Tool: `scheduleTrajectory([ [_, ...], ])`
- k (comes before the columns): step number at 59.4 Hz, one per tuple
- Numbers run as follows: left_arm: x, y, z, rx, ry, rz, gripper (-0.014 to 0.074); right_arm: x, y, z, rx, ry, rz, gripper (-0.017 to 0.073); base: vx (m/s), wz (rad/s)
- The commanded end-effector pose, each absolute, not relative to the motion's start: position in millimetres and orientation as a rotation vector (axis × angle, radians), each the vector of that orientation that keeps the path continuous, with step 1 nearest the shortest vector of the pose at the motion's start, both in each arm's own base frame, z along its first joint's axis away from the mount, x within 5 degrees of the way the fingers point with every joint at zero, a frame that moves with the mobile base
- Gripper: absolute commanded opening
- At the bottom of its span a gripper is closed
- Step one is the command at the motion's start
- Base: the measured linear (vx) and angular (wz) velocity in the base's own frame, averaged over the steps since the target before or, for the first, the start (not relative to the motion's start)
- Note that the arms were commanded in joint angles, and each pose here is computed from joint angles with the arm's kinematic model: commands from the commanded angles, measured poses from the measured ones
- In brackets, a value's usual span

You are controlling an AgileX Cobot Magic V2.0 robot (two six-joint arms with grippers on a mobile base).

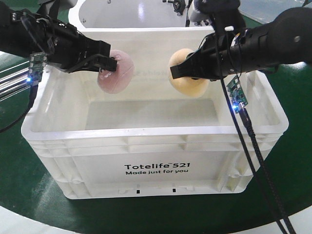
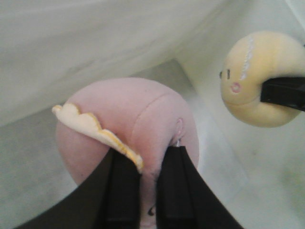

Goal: Place moving items into box and shelve
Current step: 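Move both balls over the crate and open both grippers, then lower both grippers onto the crate's side rims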

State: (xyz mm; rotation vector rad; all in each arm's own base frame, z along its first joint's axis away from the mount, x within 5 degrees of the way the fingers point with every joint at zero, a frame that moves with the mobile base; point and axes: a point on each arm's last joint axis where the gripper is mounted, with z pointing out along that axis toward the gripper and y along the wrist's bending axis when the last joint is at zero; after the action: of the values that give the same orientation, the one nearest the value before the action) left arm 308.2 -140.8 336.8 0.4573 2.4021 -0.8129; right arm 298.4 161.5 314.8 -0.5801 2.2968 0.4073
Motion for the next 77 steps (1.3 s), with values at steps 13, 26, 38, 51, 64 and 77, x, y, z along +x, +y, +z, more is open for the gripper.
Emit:
scheduleTrajectory([
  [13, 311, -147, 342, 0.453, 2.358, -0.87, 0.0448, 301, 161, 337, -0.563, 2.168, 0.404, 0.0634, 0.0, 0.0],
  [26, 304, -144, 358, 0.446, 2.296, -0.859, 0.0463, 294, 157, 351, -0.549, 2.123, 0.411, 0.0627, 0.0, 0.0],
  [38, 284, -129, 403, 0.405, 2.08, -0.748, 0.0463, 276, 143, 389, -0.487, 1.97, 0.419, 0.0594, 0.0, 0.0],
  [51, 256, -107, 442, 0.358, 1.904, -0.592, 0.0463, 265, 96, 416, -0.323, 1.924, 0.353, 0.0594, 0.0, 0.0],
  [64, 248, -87, 445, 0.237, 1.952, -0.389, 0.0461, 269, 55, 403, -0.235, 2.092, 0.235, 0.0594, 0.0, 0.0],
  [77, 251, -80, 407, 0.083, 2.201, -0.33, 0.0461, 290, 60, 366, -0.256, 2.291, 0.248, 0.0594, 0.0, 0.0],
])
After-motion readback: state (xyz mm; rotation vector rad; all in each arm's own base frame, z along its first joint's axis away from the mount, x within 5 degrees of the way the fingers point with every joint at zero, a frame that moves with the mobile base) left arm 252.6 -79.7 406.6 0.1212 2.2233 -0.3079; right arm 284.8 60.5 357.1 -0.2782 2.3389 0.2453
